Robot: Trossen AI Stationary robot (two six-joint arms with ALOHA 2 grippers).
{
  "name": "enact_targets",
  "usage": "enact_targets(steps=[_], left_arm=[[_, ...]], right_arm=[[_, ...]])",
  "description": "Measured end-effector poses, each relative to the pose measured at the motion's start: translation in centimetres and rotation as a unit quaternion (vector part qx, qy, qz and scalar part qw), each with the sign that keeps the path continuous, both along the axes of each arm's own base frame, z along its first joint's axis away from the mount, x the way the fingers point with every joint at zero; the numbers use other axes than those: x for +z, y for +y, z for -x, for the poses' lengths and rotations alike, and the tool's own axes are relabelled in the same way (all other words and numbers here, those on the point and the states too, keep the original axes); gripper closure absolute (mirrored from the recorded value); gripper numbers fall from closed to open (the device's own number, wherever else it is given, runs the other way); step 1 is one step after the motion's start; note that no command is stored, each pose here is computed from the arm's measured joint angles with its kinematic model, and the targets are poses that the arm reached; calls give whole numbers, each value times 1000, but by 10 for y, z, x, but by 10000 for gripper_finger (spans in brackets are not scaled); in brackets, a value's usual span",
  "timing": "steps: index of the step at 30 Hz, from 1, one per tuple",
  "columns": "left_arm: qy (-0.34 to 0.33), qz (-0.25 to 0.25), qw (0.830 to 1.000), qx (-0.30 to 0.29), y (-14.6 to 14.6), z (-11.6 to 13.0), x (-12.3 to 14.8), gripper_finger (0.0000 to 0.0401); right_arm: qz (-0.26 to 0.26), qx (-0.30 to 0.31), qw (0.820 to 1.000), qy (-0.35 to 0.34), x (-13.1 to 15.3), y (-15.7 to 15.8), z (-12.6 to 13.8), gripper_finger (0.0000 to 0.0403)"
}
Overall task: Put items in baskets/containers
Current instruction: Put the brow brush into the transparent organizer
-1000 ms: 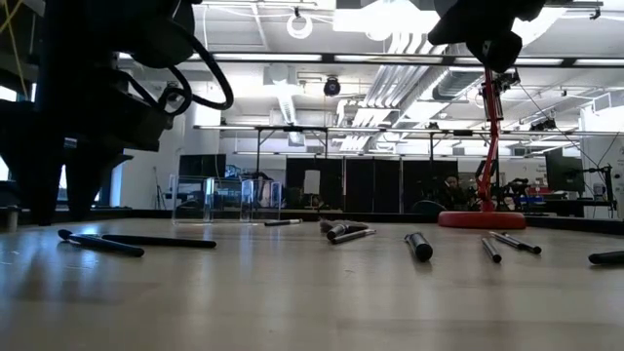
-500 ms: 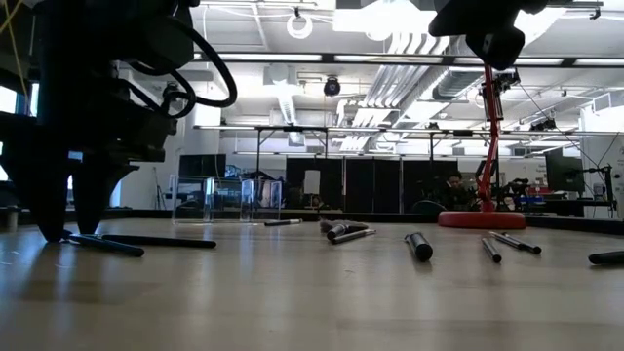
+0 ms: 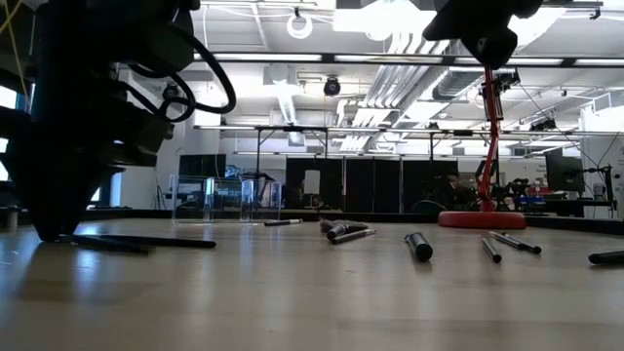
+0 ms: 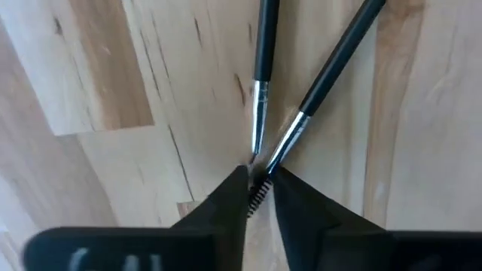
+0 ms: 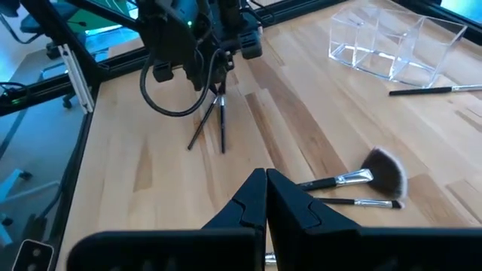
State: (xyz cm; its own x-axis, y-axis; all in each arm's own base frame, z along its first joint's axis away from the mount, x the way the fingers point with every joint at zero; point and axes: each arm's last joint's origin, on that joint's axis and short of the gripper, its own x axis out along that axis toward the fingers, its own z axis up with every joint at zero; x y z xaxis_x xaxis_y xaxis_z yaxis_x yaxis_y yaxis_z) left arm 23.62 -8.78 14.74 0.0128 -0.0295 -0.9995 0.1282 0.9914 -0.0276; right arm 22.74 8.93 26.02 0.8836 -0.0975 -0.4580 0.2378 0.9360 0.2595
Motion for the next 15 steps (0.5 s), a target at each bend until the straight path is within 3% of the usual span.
enact_targets(steps=[5,15], left_arm=[[6,9,999,34,0,0,0,394],[19,11,999,47,-5,-10,25,400]], right_arm=[[0,-6,1000,0,0,-3,-1,402],[23,4,1000,3,0,-4,-1,402]])
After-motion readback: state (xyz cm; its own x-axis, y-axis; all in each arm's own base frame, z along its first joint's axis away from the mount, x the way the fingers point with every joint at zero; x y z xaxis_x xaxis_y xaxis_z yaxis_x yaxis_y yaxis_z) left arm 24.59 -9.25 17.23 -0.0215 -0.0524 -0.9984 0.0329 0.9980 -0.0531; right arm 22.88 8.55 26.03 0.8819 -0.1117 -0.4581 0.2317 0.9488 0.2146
